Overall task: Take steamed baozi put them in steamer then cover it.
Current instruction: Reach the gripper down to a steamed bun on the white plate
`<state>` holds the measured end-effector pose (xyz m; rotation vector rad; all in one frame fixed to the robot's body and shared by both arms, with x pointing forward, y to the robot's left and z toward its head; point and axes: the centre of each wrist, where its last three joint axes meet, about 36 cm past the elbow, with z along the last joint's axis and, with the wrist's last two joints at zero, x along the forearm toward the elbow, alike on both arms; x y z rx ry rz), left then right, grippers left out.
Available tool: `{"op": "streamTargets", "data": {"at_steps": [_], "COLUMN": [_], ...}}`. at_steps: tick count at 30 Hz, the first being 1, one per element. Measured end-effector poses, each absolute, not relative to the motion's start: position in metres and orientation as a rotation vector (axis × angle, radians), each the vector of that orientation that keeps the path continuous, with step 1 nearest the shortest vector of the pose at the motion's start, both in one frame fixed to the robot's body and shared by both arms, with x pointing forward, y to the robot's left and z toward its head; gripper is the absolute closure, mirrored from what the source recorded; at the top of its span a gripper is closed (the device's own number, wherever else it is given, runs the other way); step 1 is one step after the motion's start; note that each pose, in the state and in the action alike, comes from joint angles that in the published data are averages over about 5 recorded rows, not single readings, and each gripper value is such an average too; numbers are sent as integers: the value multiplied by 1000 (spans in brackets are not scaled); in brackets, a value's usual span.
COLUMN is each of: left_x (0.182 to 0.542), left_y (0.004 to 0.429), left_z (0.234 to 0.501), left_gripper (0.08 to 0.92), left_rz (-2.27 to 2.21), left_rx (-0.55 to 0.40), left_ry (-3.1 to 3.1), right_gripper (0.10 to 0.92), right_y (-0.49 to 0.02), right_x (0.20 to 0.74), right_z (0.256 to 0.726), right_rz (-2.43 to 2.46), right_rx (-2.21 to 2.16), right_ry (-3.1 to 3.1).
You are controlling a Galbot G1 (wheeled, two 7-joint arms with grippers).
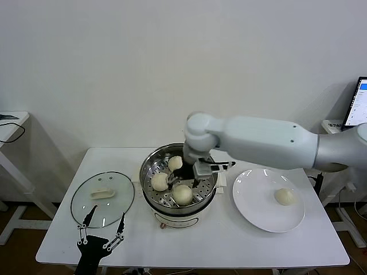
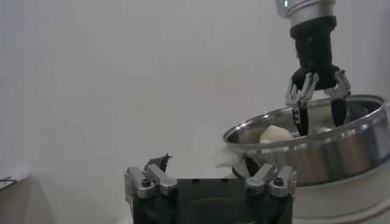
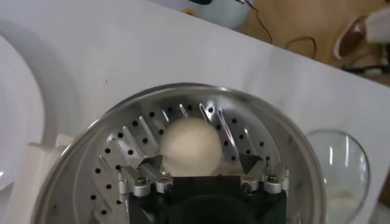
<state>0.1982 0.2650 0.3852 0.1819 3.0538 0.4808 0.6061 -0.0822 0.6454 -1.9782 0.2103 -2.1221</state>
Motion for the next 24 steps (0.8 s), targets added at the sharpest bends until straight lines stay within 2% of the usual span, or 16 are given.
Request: {"op": "streamTargets", "data": {"at_steps": [5,12,18,24], "left_x": [198,197,197,196], "left_y": [267,265,263,265], "left_z": [387,387,385,382], "left_gripper": [177,177,177,177], "left_rz": [489,486,486,490], "left_rx": [184,194,202,198], "left_ry": [3045,3041,3042,3046], "right_gripper": [200,200,200,200], "right_y": [-151,-279,-374,-431], "right_x": [635,668,668,659], "right_z": [664,668,642,601], "right_rz": [-2184,-2264,-2271,-2257], "right_rx": [-2057,-2154,-2201,-2235], "right_ry": [607,1383,1909,2222]}}
